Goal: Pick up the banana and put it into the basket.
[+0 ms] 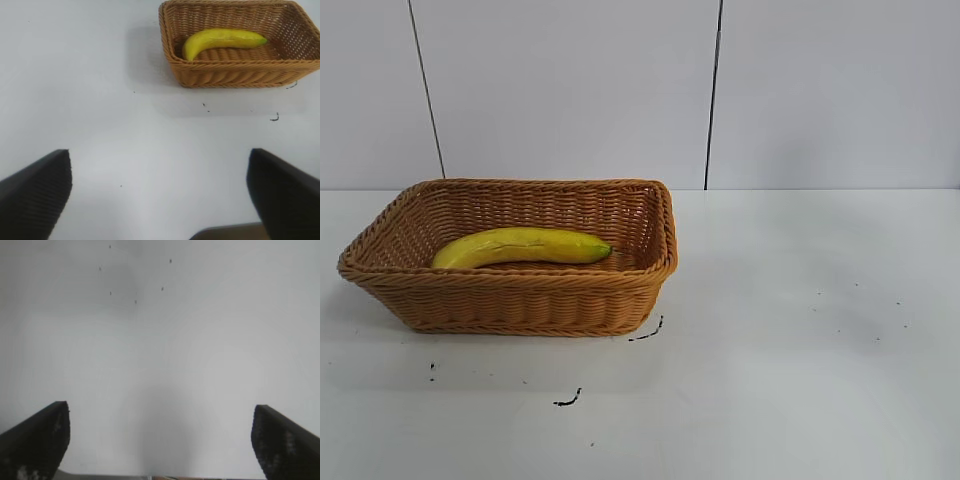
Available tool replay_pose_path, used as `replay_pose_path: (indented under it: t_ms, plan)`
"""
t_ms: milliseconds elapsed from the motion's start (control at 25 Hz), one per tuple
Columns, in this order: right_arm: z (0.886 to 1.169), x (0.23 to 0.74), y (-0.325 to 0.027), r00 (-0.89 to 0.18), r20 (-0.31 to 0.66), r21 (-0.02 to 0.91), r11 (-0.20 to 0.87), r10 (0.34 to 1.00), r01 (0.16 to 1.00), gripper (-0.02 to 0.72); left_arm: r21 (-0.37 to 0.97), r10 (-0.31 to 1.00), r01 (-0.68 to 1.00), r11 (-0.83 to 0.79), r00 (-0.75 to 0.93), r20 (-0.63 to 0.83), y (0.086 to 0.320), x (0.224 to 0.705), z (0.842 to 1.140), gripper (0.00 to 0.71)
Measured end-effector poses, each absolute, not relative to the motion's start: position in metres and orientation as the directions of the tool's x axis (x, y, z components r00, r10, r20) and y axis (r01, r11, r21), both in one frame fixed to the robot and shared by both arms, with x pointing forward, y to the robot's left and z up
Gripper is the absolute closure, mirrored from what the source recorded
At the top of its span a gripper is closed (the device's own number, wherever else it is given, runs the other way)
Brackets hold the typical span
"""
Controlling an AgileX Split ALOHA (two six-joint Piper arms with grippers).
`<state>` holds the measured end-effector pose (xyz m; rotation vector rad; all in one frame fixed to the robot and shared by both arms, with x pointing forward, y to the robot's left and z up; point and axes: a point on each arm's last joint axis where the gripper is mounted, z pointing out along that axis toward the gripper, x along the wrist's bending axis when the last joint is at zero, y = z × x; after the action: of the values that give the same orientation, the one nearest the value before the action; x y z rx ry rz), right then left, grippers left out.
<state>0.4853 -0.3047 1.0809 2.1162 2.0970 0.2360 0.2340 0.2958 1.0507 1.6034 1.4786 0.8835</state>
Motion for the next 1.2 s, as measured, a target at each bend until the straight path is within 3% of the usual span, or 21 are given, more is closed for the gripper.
replay_pose_path:
  t_ms: [200,320,520,640,800,960,1200]
  plan:
    - [1.058,0.415,-0.302,0.011,0.015,0.189,-0.013,1.000,0.982,0.017,0.885,0.996,0.464,-0.031,0.087,-0.010,0.296,0.234,1.051,0.020]
    - [1.044,0.379,-0.301,0.011,0.014,0.242,-0.014,1.000,0.970,0.017,0.885,0.996,0.464,-0.031,0.087,-0.010,0.296,0.234,1.051,0.020]
    - [1.026,0.330,-0.299,0.010,0.012,0.433,-0.014,1.000,0.901,0.017,0.885,0.996,0.464,-0.031,0.087,-0.010,0.296,0.234,1.051,0.020]
    - [1.038,0.310,-0.299,0.009,0.009,0.593,-0.013,1.000,0.805,0.017,0.885,0.996,0.464,-0.031,0.087,-0.010,0.296,0.234,1.051,0.020]
    - [1.048,0.284,-0.298,0.007,0.007,0.730,-0.010,1.000,0.683,0.017,0.885,0.996,0.464,-0.031,0.087,-0.010,0.296,0.234,1.051,0.020]
    - [1.052,0.269,-0.298,0.007,0.005,0.798,-0.008,1.000,0.603,0.017,0.885,0.996,0.464,-0.031,0.087,-0.010,0.296,0.234,1.051,0.020]
    - [1.053,0.259,-0.297,0.004,0.003,0.835,-0.005,1.000,0.550,0.017,0.885,0.996,0.464,-0.031,0.087,-0.010,0.296,0.234,1.051,0.020]
